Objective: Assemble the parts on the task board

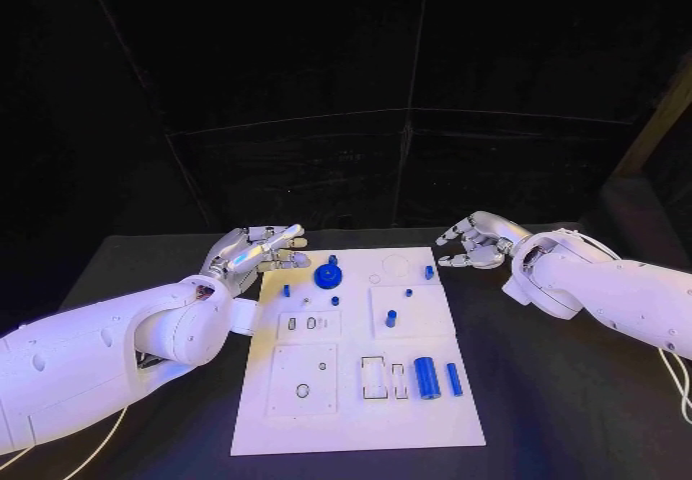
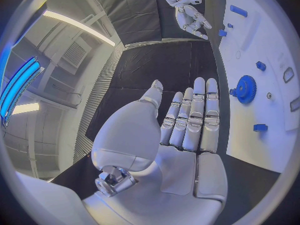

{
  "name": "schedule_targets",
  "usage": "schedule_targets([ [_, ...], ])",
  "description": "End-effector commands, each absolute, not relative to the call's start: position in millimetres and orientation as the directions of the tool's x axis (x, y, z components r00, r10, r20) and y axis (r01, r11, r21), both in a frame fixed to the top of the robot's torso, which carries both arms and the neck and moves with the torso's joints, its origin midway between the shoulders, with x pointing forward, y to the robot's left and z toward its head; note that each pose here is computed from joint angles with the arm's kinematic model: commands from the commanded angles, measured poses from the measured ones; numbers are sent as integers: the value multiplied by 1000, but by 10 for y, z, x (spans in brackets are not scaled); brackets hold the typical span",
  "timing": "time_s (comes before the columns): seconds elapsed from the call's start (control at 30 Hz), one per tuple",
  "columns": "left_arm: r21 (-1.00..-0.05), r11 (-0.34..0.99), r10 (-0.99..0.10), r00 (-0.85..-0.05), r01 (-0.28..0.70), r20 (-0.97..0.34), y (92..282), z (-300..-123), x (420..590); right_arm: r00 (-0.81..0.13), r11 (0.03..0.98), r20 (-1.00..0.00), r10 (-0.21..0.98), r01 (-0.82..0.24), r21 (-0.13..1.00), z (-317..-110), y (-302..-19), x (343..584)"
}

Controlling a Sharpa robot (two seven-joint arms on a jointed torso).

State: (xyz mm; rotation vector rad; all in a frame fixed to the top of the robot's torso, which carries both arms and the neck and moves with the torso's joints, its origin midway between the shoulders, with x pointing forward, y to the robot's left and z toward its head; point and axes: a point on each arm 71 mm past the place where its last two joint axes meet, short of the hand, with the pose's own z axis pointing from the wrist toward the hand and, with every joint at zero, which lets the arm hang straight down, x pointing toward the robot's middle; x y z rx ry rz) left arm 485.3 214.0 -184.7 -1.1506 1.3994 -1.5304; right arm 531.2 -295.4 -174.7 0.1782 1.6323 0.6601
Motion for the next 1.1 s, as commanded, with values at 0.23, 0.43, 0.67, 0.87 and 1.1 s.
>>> schedule_targets([
  [0.23, -991, -132, -941, -311, -21, 132, 2164, -1833, 4878, -238, 808, -845, 479, -255, 531, -1891, -2979, 5297],
  [0.43, -991, -133, -941, -311, -17, 132, 2166, -1834, 4887, -255, 809, -844, 473, -256, 530, -1976, -2927, 5299],
  [0.67, -991, -134, -941, -311, -16, 132, 2165, -1836, 4893, -262, 809, -845, 466, -259, 527, -2024, -2872, 5318],
  [0.87, -991, -134, -940, -313, -18, 133, 2163, -1839, 4895, -270, 808, -844, 464, -262, 528, -2046, -2827, 5330],
  [1.1, -991, -134, -940, -315, -20, 133, 2154, -1842, 4897, -287, 807, -842, 456, -266, 528, -2083, -2775, 5335],
])
